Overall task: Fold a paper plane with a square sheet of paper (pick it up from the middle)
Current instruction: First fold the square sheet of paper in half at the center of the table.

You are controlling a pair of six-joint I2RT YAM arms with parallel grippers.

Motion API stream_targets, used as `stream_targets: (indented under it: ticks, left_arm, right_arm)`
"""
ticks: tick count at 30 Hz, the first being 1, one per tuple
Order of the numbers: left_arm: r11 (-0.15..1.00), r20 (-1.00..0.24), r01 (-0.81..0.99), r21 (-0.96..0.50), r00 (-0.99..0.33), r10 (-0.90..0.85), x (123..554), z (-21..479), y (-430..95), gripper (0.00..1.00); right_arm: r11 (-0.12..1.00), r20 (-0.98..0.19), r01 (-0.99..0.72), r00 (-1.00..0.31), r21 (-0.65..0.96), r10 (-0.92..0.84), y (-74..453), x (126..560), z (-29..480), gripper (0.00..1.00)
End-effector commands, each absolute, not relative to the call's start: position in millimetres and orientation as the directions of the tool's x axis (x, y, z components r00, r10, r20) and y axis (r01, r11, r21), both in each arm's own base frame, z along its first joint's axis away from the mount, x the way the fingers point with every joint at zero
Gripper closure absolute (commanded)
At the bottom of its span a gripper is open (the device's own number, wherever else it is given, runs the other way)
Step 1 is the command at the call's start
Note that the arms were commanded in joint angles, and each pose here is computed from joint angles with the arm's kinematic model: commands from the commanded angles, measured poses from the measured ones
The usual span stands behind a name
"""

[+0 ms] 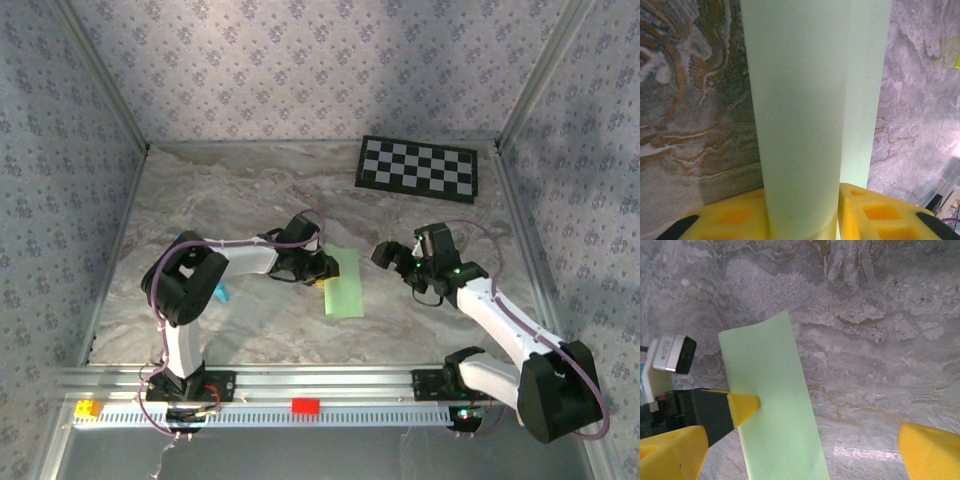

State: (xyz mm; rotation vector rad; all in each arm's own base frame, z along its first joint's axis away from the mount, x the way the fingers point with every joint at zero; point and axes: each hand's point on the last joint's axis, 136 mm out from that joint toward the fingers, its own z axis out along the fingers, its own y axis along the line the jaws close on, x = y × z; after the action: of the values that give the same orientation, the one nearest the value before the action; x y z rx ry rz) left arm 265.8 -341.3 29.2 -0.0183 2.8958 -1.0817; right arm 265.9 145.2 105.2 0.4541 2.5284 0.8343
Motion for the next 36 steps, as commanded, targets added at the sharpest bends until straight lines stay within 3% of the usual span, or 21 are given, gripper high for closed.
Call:
stream_targets:
  ticks: [1, 11, 15, 25, 36]
  left_arm:
    - [0.770, -0.061, 0.028, -0.637, -0.998, -0.015, 270, 23, -342, 0.64]
    - [0.828, -0.090, 0.004, -0.560, -0.994, -0.056, 271, 27, -323, 0.61]
    - [0.849, -0.116, 0.018, -0.528, -0.992, -0.051, 270, 29, -315, 0.54]
    - [0.880, -0.166, 0.030, -0.473, -0.985, -0.056, 275, 46, -303, 0.48]
    - [0.902, -0.140, 0.057, -0.429, -0.990, -0.004, 268, 37, -297, 0.55]
  right_arm:
    - [0.771, -0.283, 0.140, -0.877, 0.622, 0.388, 151, 263, 105, 0.01]
    - [0.778, -0.205, 0.094, -0.939, 0.621, 0.277, 165, 256, 94, 0.01]
    - [0.778, -0.204, 0.093, -0.940, 0.621, 0.275, 168, 260, 91, 0.01]
    - [0.782, -0.212, 0.072, -0.944, 0.619, 0.254, 175, 263, 90, 0.01]
    - [0.775, -0.193, 0.090, -0.944, 0.626, 0.266, 176, 258, 81, 0.00]
